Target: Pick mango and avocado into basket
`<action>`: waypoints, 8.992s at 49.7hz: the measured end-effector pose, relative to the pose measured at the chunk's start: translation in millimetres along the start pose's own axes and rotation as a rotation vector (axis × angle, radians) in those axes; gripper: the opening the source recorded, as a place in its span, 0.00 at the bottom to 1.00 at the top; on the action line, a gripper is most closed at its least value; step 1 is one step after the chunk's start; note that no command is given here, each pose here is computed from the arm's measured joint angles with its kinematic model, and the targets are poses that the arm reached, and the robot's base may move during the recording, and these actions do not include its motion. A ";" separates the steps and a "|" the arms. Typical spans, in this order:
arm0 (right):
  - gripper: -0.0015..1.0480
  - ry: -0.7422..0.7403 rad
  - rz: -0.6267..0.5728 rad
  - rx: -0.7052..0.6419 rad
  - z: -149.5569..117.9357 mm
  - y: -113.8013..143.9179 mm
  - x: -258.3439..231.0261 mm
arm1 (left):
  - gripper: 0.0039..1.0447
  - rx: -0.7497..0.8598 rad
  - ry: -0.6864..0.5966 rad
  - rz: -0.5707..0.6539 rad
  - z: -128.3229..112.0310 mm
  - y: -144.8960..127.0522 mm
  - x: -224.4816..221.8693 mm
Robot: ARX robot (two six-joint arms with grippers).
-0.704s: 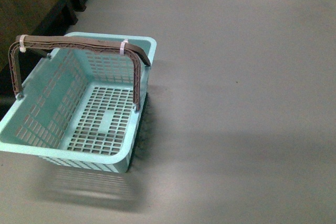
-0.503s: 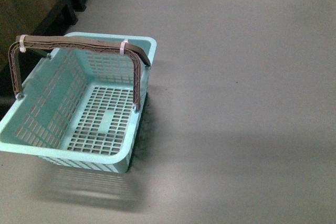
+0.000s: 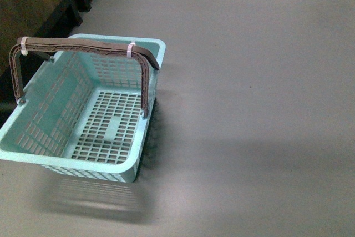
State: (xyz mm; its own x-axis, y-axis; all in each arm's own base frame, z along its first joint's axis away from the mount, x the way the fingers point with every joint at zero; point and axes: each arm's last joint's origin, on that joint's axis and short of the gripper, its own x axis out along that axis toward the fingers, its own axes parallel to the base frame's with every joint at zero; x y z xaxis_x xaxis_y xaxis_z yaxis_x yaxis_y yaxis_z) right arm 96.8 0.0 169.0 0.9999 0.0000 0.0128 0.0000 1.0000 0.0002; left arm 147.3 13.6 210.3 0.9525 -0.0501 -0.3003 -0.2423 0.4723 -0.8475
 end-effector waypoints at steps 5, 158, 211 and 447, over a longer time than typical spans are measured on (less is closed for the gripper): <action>0.92 0.000 0.000 0.000 0.0 0.0 0.0 | 0.92 -0.125 -0.007 0.061 9.6 4.9 35.1; 0.92 0.000 0.000 0.000 0.0 0.0 0.0 | 0.14 -0.463 -0.047 -0.069 -4.6 -105.0 45.1; 0.92 0.000 0.000 0.000 0.0 0.0 0.0 | 0.14 -0.461 -0.045 -0.061 -5.8 -102.9 45.7; 0.92 0.000 0.000 0.000 0.0 0.0 0.0 | 0.14 -0.461 -0.042 -0.062 -6.6 -103.1 45.3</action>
State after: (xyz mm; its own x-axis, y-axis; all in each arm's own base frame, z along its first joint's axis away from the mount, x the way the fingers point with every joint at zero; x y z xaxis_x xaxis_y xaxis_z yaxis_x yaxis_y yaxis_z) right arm 96.8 0.0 169.1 0.9999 -0.0004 0.0132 0.0004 1.0000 0.0002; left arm 214.2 -43.1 281.2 0.9721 -0.0258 -0.2331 -0.2324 0.0288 -0.9722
